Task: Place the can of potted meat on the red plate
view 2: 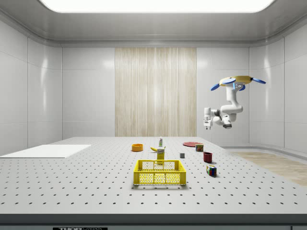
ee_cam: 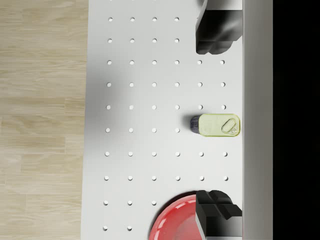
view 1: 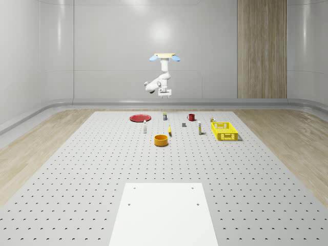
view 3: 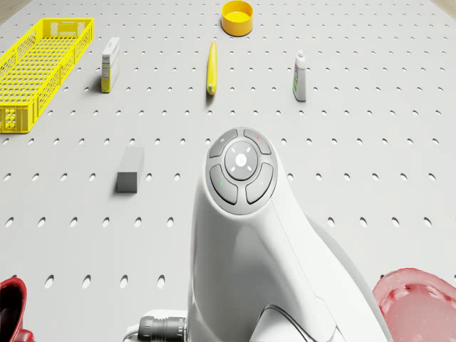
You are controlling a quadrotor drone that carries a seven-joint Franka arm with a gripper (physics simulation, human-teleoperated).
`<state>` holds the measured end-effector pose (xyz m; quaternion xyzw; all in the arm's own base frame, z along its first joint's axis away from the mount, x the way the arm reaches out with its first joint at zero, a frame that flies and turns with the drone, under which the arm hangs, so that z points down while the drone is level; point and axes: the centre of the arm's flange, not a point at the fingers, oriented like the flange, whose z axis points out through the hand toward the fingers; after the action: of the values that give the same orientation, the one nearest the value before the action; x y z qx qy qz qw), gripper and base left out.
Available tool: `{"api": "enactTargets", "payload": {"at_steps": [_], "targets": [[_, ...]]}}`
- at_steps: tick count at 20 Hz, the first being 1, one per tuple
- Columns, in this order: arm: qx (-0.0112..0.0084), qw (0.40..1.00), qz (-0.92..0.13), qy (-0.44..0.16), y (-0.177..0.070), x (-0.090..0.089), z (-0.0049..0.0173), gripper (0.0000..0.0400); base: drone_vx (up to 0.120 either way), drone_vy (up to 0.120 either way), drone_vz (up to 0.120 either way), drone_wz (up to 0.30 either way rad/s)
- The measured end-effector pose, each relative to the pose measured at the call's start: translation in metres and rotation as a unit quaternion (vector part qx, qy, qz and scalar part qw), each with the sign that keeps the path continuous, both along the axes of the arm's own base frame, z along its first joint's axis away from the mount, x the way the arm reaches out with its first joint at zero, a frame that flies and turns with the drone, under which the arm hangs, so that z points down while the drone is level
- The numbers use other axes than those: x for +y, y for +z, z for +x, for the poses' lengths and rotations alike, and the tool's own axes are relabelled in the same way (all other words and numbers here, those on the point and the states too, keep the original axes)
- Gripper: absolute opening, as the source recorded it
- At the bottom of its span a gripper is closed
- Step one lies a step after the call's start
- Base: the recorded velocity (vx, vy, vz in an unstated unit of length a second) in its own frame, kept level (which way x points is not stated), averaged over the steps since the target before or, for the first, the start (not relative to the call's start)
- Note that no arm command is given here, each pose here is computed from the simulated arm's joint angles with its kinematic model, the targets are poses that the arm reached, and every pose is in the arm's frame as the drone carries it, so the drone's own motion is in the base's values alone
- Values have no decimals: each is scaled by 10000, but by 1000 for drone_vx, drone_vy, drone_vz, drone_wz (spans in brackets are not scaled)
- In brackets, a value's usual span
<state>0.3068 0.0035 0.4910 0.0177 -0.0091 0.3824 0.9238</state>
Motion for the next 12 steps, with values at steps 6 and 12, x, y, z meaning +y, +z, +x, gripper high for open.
{"api": "enactTargets", "payload": {"at_steps": [6,12], "targets": [[5,9999,-127,-3,-2,-25,0,400,53,0,-107,0],[7,9999,-170,-3,-2,-33,0,400,120,20,0,0]]}}
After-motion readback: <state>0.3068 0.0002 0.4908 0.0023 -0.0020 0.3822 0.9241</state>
